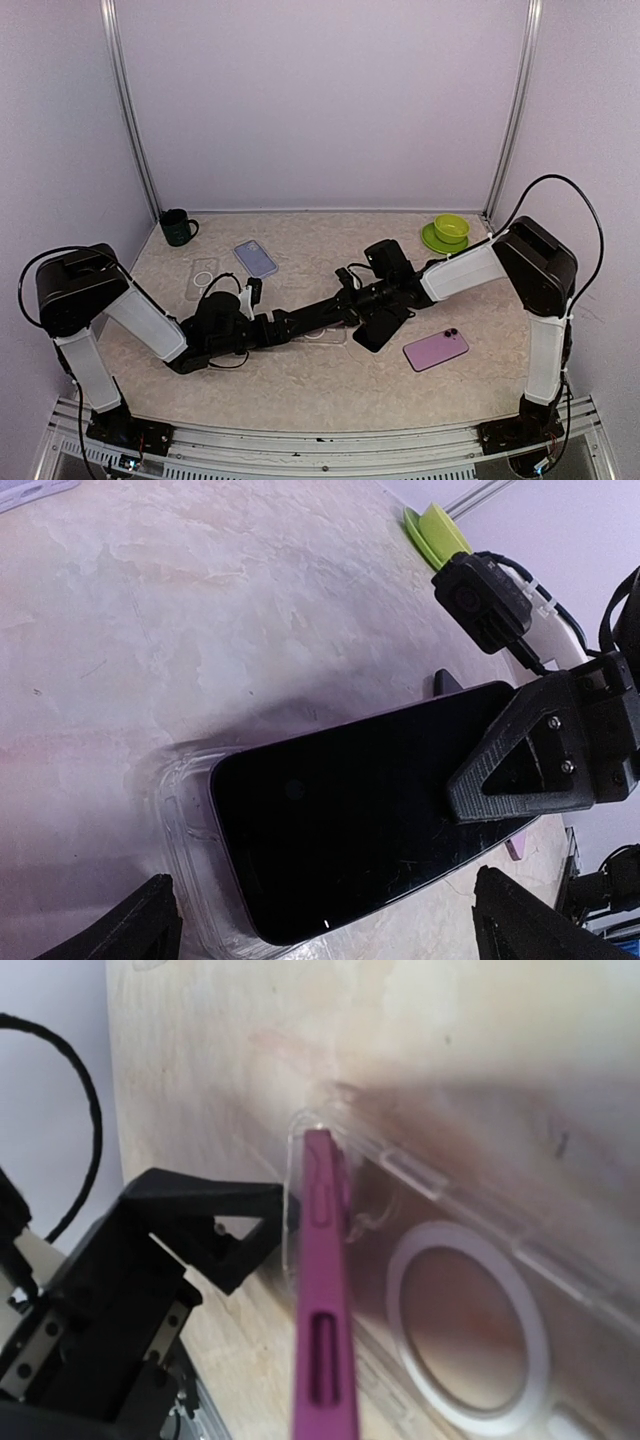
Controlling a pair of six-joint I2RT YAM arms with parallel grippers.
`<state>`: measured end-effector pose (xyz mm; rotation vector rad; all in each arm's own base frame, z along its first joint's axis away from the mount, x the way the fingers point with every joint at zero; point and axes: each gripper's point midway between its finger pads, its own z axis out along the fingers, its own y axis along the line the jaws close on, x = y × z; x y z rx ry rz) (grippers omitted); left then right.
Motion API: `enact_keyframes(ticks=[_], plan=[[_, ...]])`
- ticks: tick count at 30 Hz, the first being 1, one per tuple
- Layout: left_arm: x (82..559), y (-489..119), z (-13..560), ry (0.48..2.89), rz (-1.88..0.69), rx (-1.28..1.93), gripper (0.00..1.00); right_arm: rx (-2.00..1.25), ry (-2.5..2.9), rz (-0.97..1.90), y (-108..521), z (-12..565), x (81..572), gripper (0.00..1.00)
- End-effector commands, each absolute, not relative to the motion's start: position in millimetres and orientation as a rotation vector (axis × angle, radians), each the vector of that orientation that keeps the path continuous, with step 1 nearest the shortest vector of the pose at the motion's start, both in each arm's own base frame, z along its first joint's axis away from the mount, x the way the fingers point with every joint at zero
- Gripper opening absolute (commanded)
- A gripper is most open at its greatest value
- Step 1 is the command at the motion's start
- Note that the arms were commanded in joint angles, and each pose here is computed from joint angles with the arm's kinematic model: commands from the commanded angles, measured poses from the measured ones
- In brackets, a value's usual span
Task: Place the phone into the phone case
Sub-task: Install the phone on the phone case.
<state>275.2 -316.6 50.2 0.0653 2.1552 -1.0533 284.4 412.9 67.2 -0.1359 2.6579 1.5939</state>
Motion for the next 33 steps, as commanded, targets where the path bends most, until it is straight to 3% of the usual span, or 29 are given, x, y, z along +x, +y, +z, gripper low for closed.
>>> enact_keyframes(ticks=[1, 15, 33], plan=[[276, -325, 60, 2.114, -1.113, 0.058, 0.99, -0.133, 2.662, 1.635, 415, 64, 284, 0.00], [264, -340, 54, 2.132, -1.139, 0.086, 0.99, -0.036, 2.716, 1.614, 410, 45, 282, 0.00], [273, -345, 54, 2.140, -1.099, 0.093, 0.99, -0.149, 2.751, 1.732, 420, 28, 261, 0.00]])
